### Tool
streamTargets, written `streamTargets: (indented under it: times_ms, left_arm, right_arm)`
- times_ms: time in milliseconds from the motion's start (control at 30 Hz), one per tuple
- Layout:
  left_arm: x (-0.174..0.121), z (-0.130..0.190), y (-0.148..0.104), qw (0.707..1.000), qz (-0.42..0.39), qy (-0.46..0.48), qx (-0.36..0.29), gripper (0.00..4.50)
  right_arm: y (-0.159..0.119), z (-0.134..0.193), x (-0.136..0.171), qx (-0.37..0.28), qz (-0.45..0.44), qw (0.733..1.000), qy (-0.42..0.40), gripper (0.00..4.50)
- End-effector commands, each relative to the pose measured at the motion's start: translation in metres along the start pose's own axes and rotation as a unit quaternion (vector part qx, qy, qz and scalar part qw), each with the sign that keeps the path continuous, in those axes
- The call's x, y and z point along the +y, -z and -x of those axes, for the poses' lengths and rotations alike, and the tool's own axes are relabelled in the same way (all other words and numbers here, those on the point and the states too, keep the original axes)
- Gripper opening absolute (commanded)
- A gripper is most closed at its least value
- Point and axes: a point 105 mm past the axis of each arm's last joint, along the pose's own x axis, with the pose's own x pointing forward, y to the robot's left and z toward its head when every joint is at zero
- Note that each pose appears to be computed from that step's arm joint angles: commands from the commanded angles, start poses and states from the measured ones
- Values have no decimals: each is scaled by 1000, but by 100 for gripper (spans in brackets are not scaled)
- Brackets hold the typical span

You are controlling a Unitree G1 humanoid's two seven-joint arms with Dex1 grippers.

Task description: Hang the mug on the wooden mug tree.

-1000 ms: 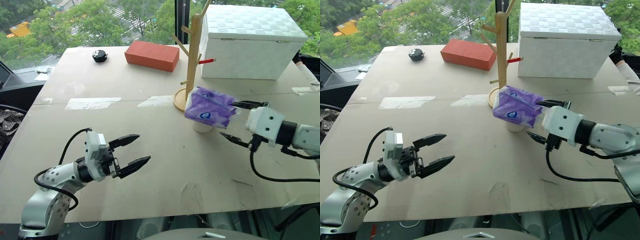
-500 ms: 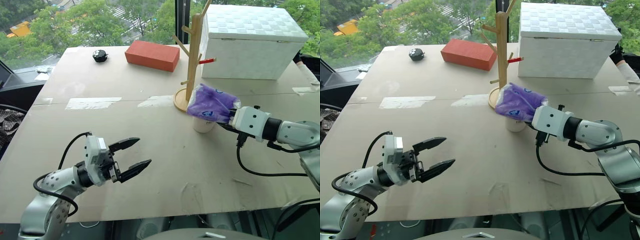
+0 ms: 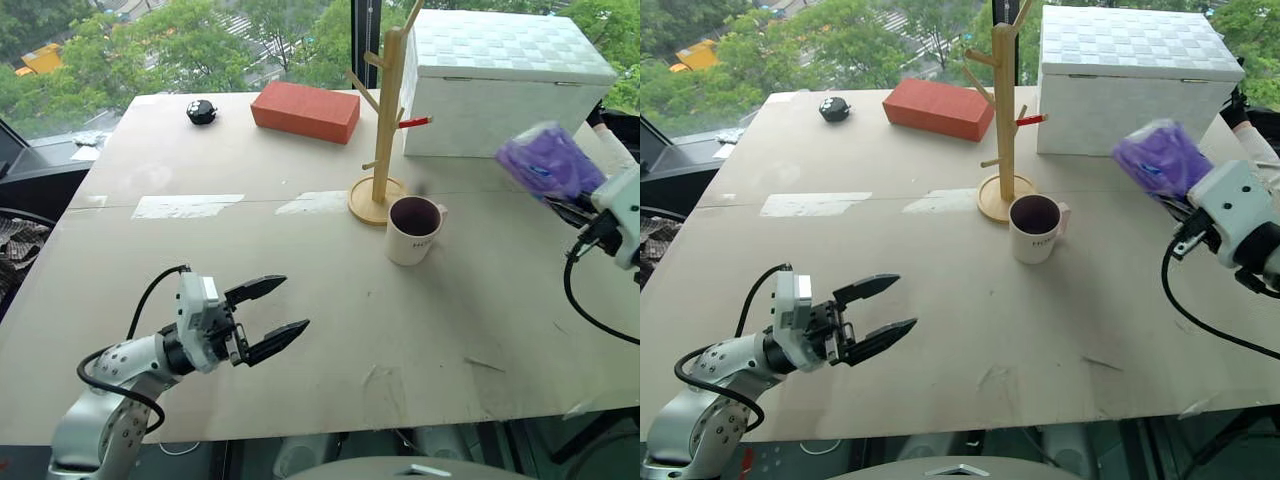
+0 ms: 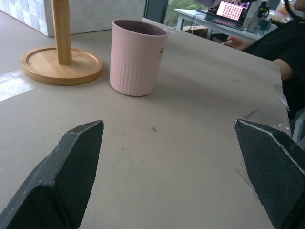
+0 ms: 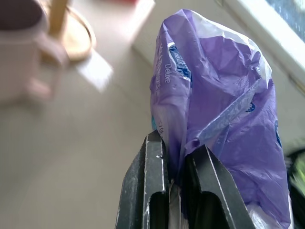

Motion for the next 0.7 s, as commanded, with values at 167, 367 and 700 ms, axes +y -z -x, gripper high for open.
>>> streamTargets:
  times_ms: [167, 367, 700]
  left_arm:
    - [-3, -4, -7, 1000, -14, 3, -14, 450]
    - [-1, -2, -8, 1000, -14, 0, -13, 450]
    - [7, 4, -14, 1000, -17, -4, -13, 450]
  right_arm:
    - [73, -17, 22, 94, 36, 995, -28, 80]
    - [16, 5, 11, 9, -33, 996, -81, 337]
    - [-46, -39, 49, -133, -167, 963, -163, 385]
